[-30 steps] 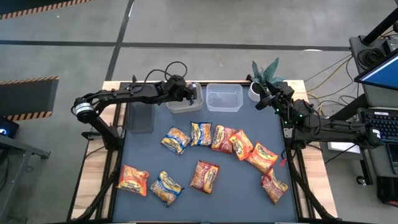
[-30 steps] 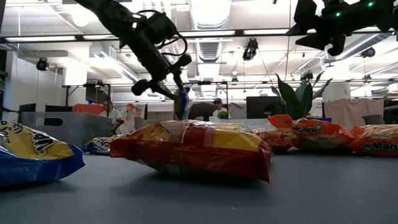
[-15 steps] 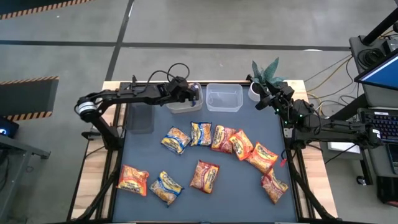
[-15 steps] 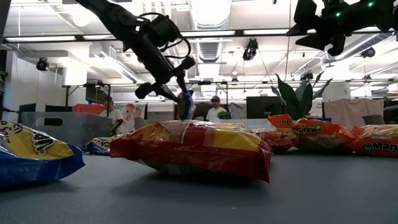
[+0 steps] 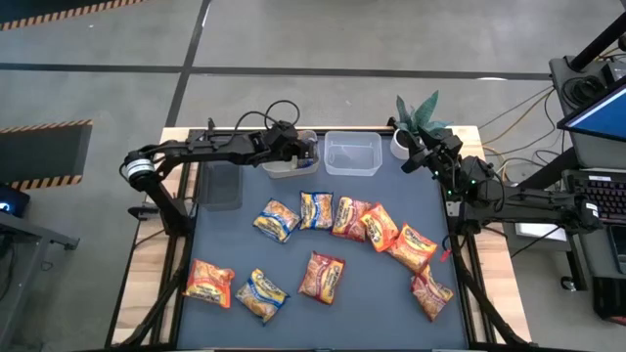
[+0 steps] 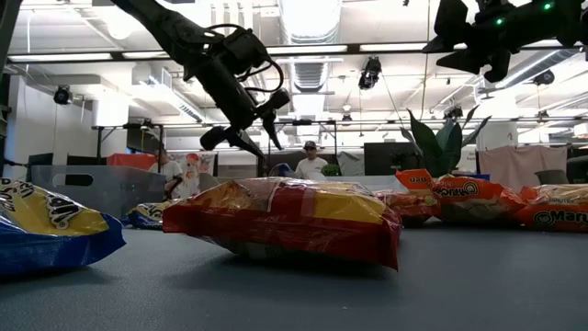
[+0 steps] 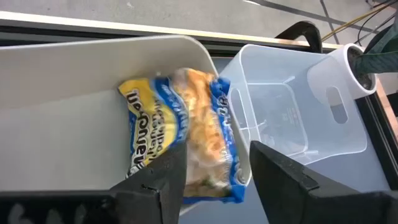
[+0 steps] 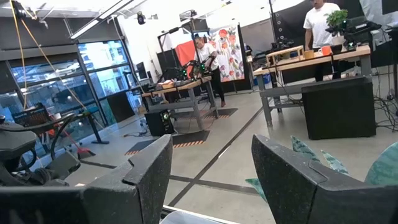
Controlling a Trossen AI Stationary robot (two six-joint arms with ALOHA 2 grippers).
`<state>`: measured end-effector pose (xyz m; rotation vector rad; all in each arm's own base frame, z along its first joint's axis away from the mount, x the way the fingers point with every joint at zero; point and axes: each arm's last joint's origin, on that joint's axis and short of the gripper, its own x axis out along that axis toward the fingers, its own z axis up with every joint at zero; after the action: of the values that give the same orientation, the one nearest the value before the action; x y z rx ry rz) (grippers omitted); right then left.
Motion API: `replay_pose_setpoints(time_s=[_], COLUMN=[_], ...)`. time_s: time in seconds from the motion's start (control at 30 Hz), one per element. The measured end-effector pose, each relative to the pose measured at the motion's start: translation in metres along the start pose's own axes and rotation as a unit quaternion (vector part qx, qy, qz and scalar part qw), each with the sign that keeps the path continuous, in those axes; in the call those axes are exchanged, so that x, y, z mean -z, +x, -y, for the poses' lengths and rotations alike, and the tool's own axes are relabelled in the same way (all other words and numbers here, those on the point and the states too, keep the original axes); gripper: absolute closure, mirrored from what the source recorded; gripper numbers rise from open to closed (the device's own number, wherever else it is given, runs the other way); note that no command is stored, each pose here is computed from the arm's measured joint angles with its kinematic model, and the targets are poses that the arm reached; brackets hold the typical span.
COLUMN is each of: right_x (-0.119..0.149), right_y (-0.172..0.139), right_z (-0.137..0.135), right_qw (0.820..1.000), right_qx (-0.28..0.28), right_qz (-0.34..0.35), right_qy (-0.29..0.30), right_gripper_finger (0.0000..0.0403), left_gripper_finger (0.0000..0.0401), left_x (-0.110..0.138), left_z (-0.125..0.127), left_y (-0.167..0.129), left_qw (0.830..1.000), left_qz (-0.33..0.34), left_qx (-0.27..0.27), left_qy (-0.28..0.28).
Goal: Sort Maruchan noodles
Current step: Put the blue noodle pack into the gray bin
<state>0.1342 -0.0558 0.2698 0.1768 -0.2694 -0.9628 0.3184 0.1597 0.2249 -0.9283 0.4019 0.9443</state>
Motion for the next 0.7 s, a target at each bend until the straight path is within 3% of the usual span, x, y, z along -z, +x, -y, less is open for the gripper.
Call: replay_pose_setpoints(time_s=[0.2,0.27,0.33,0.5,0.6,0.7], right_x=[0.000,0.000,0.000,0.000,0.000,0.000], right_y=[0.000,0.000,0.000,0.000,0.000,0.000], right_z=[0.000,0.000,0.000,0.000,0.000,0.000], right_qw=[1.000,1.000,1.000,1.000,1.000,1.000], right_qx=[0.000,0.000,0.000,0.000,0.000,0.001], right_qz=[0.000,0.000,0.000,0.000,0.000,0.001], right_qy=[-0.001,-0.004,-0.005,-0.007,-0.006,-0.006], right_gripper_finger=[0.0193,0.0193,0.0193,0.0193,0.0193,0.0193], left_gripper_finger=[0.0213,0.0211,0.0211,0.0235,0.0271,0.0326], left_x=[-0.001,-0.003,-0.009,-0.018,-0.017,-0.013], left_z=[0.000,0.003,0.008,0.015,0.014,0.011], left_y=[-0.002,-0.006,-0.013,-0.029,-0.029,-0.020], left_qw=[1.000,0.999,0.993,0.950,0.923,0.907], left_qz=[0.000,0.000,-0.003,-0.065,-0.099,-0.114], left_qx=[0.003,0.007,0.013,-0.032,-0.048,-0.053], left_qy=[0.021,0.051,0.117,0.302,0.368,0.403])
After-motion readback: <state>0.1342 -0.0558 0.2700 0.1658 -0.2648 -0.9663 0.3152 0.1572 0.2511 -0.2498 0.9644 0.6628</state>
